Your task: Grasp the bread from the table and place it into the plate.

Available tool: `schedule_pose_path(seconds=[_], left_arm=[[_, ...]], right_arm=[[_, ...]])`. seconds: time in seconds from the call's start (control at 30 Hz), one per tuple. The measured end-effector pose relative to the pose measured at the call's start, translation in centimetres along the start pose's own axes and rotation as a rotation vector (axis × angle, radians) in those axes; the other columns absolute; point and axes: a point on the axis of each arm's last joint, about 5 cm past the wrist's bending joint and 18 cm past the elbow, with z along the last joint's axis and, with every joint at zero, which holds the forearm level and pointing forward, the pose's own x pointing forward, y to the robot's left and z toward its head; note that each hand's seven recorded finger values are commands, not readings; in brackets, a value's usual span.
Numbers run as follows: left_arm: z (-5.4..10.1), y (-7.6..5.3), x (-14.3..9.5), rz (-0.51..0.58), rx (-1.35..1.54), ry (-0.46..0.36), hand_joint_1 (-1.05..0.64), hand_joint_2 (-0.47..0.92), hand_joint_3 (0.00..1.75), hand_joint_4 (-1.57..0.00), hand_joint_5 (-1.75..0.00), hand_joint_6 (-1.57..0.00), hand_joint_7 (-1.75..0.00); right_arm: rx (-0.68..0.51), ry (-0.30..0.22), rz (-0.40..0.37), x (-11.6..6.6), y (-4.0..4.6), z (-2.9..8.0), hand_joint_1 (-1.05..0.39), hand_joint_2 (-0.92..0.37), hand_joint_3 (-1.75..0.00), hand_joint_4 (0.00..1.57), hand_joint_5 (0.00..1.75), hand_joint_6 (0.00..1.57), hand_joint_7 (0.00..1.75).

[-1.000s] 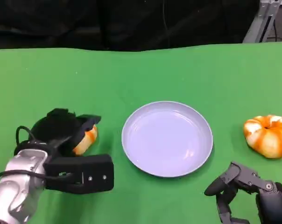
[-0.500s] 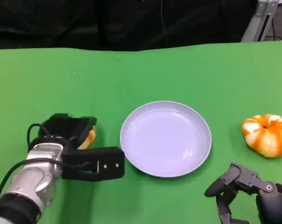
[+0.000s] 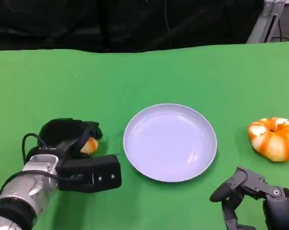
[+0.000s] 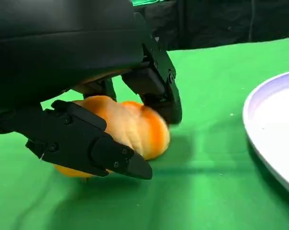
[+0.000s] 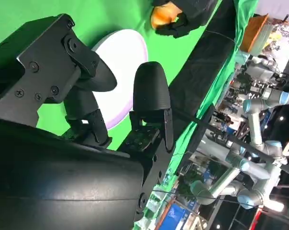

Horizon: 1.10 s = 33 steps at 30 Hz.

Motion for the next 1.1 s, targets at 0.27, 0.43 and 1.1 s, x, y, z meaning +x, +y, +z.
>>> schedule_pose_path(seconds=[0.27,0.43,1.1], left_arm=[[-0.5,-0.2,-1.2,0.048,-0.020,-0.035,-0.14,0.91,0.23,-0.82,-1.75,-0.69,-1.51],[-0.5,0.2,-1.8,0.123,-0.039,-0.061,-0.12,0.76,0.46,-0.83,-1.75,-0.87,-1.17],[2.6,1.9,-1.9,0.346,-0.184,-0.285,-0.12,0.26,1.40,-0.92,-1.75,-0.71,-1.75]], right_arm=[[-0.009,-0.002,0.004,0.0,0.02,0.0,0.08,-0.30,-1.35,0.77,1.59,0.81,1.27],[-0.011,-0.003,0.004,0.1,-0.01,0.0,0.09,-0.30,-1.36,0.77,1.59,0.81,1.27],[-0.009,-0.004,0.006,0.1,0.00,0.0,0.08,-0.31,-1.34,0.76,1.59,0.81,1.27]])
